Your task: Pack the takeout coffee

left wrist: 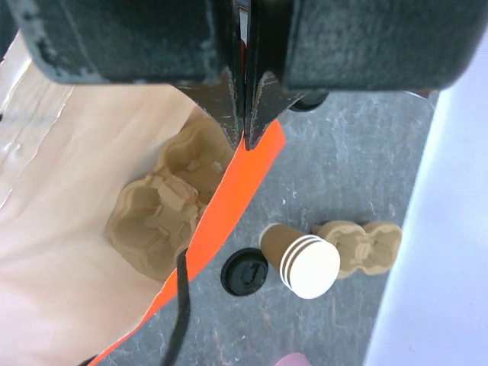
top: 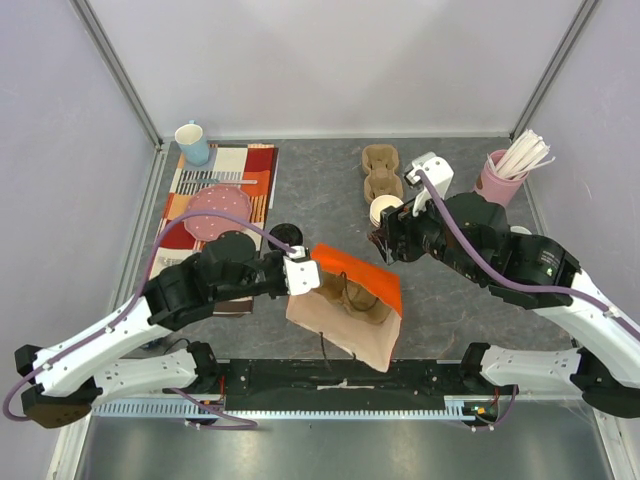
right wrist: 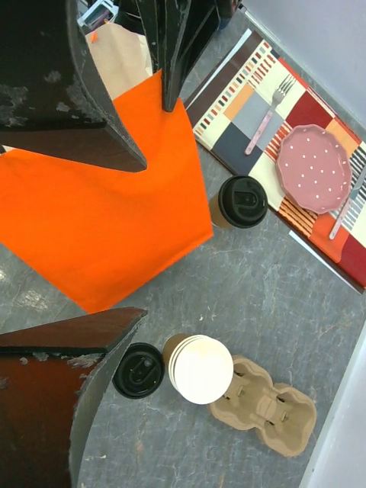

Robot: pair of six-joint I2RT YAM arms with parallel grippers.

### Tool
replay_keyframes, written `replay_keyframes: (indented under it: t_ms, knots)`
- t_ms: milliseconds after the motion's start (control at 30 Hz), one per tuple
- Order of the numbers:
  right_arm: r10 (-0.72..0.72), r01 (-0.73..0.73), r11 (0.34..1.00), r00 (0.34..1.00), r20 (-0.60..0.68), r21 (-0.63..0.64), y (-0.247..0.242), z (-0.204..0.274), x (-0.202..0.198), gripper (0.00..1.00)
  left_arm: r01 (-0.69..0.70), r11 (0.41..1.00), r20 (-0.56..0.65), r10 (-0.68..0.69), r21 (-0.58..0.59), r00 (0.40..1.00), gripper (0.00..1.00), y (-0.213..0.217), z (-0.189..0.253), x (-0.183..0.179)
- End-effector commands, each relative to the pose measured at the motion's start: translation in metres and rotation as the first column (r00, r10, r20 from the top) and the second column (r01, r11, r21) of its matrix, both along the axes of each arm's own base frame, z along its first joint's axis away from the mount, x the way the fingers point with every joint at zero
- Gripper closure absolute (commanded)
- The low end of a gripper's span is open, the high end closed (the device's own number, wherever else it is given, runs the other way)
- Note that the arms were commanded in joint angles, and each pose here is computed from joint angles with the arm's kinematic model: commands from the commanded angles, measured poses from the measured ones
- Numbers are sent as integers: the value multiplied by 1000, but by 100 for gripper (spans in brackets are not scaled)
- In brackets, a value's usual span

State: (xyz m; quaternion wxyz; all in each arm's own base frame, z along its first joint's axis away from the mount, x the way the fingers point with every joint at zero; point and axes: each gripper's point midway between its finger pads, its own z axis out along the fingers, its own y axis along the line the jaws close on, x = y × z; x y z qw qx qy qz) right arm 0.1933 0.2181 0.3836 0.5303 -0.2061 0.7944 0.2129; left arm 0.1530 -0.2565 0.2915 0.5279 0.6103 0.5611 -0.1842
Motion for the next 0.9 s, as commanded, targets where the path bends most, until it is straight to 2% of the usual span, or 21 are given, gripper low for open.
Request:
replay_keyframes:
  t_ms: [0, 100, 333, 400, 433, 467, 500, 600, 667, 733, 800, 867]
  knots:
    - [-18, 18, 1000, 1000, -7, 11, 3, -3, 3, 20, 10, 998, 143, -1, -61, 990, 98, -10, 26, 9]
    - [-16, 16, 1000, 1000, -14, 4, 5, -6, 4, 20, -1, 998, 100, 7, -56, 995, 98, -12, 16, 9]
    - [18, -18, 1000, 1000, -5, -6, 7, 12, 2, 20, -78, 993, -99, 69, -84, 993, 98, -16, 13, 3]
    - [43, -44, 998, 998, -40, -36, 14, 9, 0, 20, -111, 991, -147, 99, -74, 984, 98, -14, 10, 2]
    - [60, -60, 998, 998, -30, 4, 16, 29, -3, 20, -138, 987, -193, 121, -78, 974, 98, -14, 8, 2]
    - [54, -55, 998, 996, -78, -11, 20, 23, -4, 20, -164, 984, -219, 147, -63, 965, 98, -13, 5, 3]
    - [50, -48, 998, 997, -64, 39, 18, 46, -6, 20, -203, 978, -239, 184, -56, 953, 98, -10, 4, 7]
    - [35, -24, 997, 989, -143, 78, 18, 56, -13, 25, -295, 955, -342, 268, -29, 900, 98, -7, -5, 13]
    - [56, -46, 998, 971, -234, 47, 26, 40, -21, 28, -382, 924, -432, 333, -30, 838, 98, -5, -9, 21]
    - [92, -87, 996, 952, -293, 29, 36, 30, -27, 32, -480, 877, -530, 399, -18, 748, 98, 0, -11, 31]
    - [102, -109, 994, 938, -331, -1, 37, 21, -32, 43, -530, 848, -603, 425, 6, 675, 98, 0, -17, 37]
    - [118, -129, 992, 931, -345, -11, 41, 16, -34, 56, -554, 833, -604, 445, 7, 661, 98, 0, -20, 45]
